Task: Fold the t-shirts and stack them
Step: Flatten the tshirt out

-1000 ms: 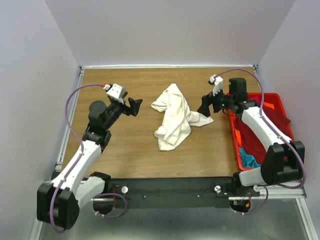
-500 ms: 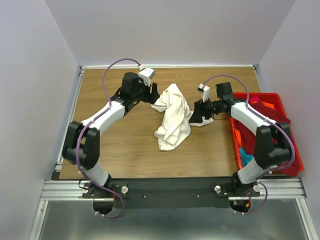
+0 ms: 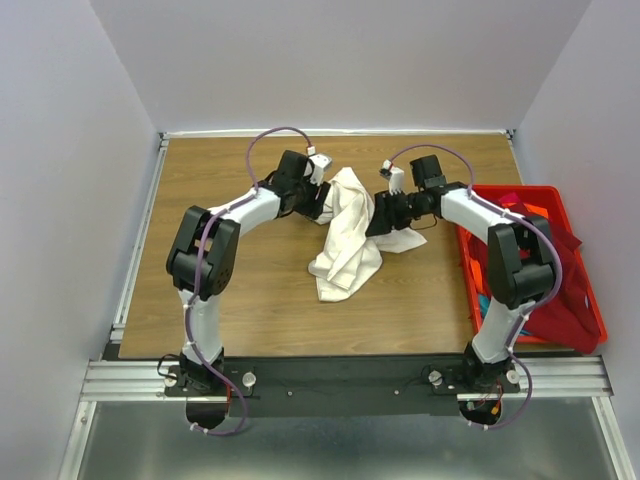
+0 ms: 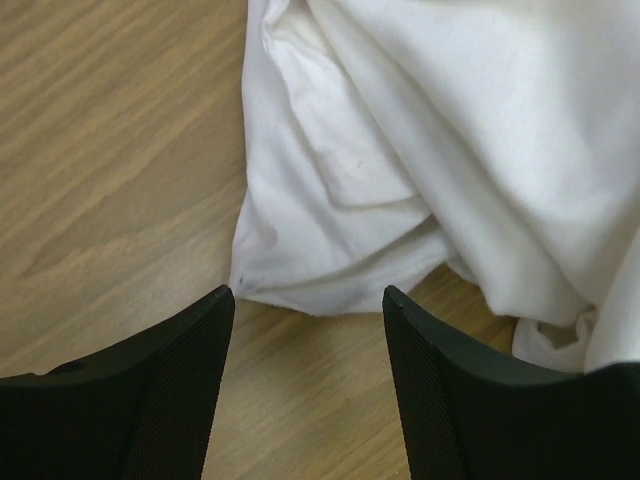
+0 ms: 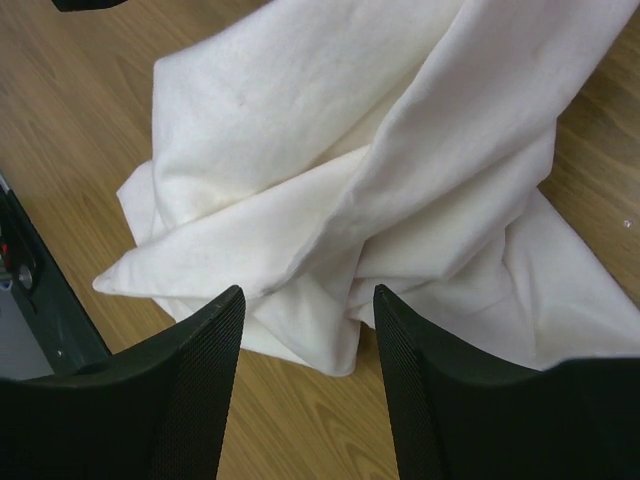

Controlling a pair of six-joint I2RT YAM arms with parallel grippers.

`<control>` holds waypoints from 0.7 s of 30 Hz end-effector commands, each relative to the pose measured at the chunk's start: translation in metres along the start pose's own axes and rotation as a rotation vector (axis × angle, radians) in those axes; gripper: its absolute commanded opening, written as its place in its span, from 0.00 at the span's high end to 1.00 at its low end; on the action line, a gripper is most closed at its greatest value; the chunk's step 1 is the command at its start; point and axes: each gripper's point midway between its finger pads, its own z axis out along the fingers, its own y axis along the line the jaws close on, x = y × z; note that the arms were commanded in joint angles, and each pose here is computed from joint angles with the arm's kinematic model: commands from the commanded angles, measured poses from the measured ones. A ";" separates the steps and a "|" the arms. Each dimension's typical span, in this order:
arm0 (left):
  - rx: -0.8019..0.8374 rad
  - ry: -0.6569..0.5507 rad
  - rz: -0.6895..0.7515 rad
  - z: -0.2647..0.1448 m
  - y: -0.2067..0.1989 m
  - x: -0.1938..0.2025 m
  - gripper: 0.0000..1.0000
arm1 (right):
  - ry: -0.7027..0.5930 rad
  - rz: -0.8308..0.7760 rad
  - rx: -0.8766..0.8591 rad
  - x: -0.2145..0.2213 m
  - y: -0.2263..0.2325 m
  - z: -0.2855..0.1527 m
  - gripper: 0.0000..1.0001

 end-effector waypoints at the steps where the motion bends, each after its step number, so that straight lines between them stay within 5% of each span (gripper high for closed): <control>1: -0.055 -0.015 0.051 0.010 0.002 -0.023 0.31 | 0.014 0.024 0.007 -0.006 0.002 0.007 0.40; 14: -0.065 0.076 0.063 0.042 0.002 -0.001 0.38 | 0.014 0.075 0.026 -0.020 -0.001 0.020 0.51; 18: -0.047 0.063 0.050 0.046 -0.003 -0.002 0.38 | 0.003 0.075 0.047 -0.027 -0.004 0.020 0.59; 21: -0.057 0.058 0.039 0.049 -0.001 -0.003 0.41 | 0.002 0.065 0.070 -0.028 -0.008 0.019 0.74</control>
